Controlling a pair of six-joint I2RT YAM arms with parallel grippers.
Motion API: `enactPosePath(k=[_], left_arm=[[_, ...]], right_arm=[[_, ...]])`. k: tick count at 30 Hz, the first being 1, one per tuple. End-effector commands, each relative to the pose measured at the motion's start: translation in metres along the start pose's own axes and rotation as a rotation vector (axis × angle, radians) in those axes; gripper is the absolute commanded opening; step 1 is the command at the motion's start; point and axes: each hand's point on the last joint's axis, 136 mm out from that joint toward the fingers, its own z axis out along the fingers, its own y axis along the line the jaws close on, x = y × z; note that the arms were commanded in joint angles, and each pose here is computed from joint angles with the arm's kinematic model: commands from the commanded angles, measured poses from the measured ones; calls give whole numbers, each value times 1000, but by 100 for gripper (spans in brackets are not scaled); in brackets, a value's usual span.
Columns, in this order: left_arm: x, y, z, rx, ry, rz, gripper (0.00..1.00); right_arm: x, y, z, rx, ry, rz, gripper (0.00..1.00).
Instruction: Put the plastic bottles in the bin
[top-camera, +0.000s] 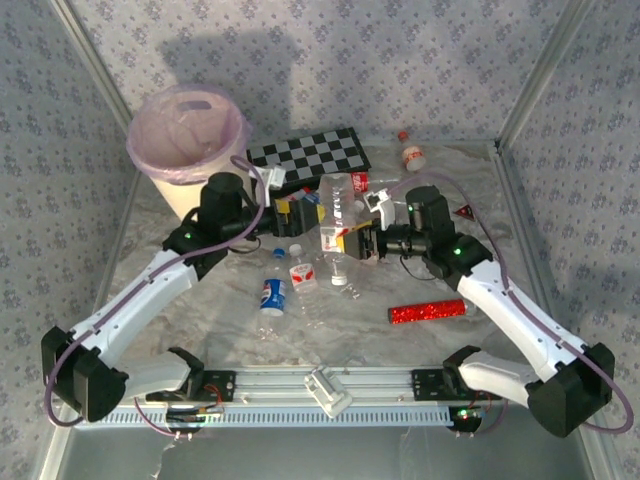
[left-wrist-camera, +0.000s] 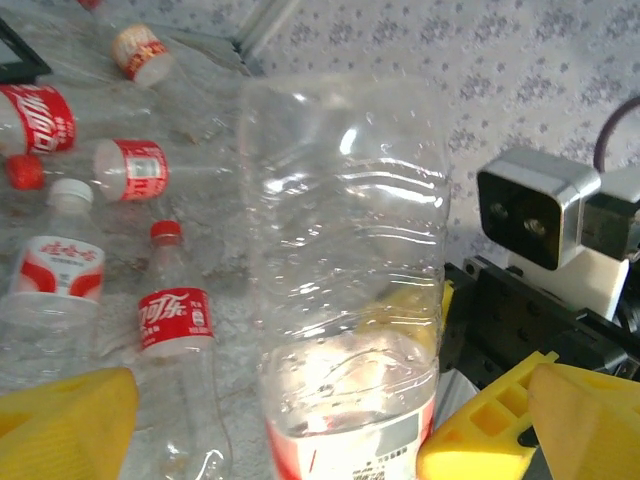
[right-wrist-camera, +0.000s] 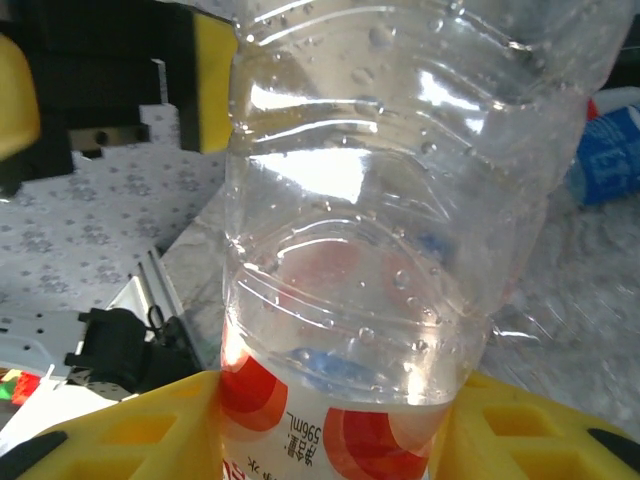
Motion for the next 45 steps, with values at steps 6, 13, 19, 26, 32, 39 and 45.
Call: enactPosePath(k=[6, 13, 19, 26, 32, 39, 45], left_arm=[[9, -6, 24, 27, 39, 33, 100], [11, -8, 34, 27, 45, 47, 80], [6, -7, 31, 0, 32, 54, 61], [-17, -3, 7, -96, 6, 128, 52], [-89, -2, -64, -259, -163, 254, 46], [-188, 32, -159, -529, -486, 270, 13], [-236, 68, -199, -702, -598, 280, 0]], right_arm=[[-14, 28, 4, -104, -41, -91, 48], [-16, 26, 11, -89, -41, -94, 47], [-15, 23, 16, -79, -28, -97, 53], [-4, 6, 0, -7, 4, -71, 100], [15, -46, -33, 238, -19, 81, 100], [57, -91, -45, 448, 29, 253, 100], [69, -94, -47, 468, 41, 322, 100]])
